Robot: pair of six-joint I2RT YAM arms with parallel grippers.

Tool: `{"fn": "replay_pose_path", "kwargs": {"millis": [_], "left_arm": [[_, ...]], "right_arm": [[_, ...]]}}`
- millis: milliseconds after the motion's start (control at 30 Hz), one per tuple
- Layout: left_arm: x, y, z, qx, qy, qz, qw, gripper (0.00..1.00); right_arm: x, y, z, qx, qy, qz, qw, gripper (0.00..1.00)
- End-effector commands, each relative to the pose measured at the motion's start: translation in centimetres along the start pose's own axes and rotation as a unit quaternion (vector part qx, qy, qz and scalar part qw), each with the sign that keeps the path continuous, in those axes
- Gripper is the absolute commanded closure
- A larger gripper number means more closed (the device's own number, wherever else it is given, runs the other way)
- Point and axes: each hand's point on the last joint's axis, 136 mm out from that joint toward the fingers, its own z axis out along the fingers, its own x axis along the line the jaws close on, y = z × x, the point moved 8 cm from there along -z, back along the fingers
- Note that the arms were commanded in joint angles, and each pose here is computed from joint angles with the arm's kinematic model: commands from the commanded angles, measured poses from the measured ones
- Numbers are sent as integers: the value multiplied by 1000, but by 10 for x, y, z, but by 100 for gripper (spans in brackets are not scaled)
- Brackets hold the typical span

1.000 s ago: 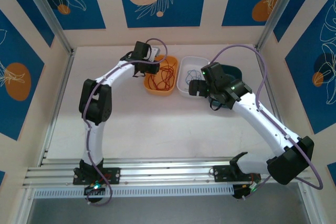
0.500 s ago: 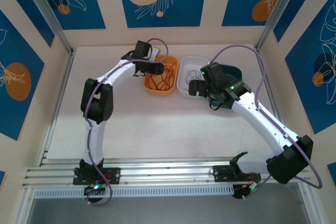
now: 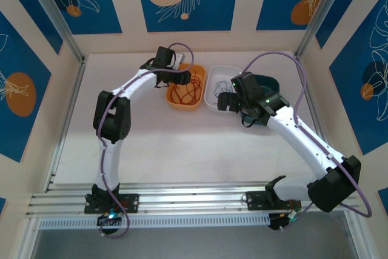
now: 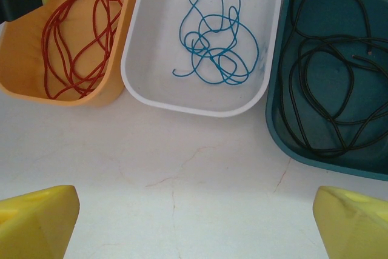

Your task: Untangle the cables

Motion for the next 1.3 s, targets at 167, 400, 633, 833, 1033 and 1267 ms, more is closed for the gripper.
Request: {"fn": "replay_pose_path", "kwargs": {"millis": [167, 400, 633, 833, 1033, 1267], "left_arm": [[-22, 20, -46, -61, -6, -1, 998, 23], [-28, 22, -105, -120, 12, -6, 993, 6], [-23, -7, -167, -174, 72, -10, 982, 0], [-11, -53, -215, -213, 143, -17, 966, 0], [2, -108, -247, -234, 205, -13, 950, 0], [23, -170, -264, -230, 289, -27, 929, 0]], "right_arm": [[-3, 1, -2, -6, -5, 6, 1000, 1], [-8, 2, -6, -21, -12, 11, 1000, 1], [-24, 0, -16, -65, -26, 30, 997, 1], [-41, -9, -17, -99, -35, 41, 994, 1], [-61, -20, -8, -94, -61, 57, 992, 1], [-75, -36, 6, -112, -63, 62, 990, 1]]}}
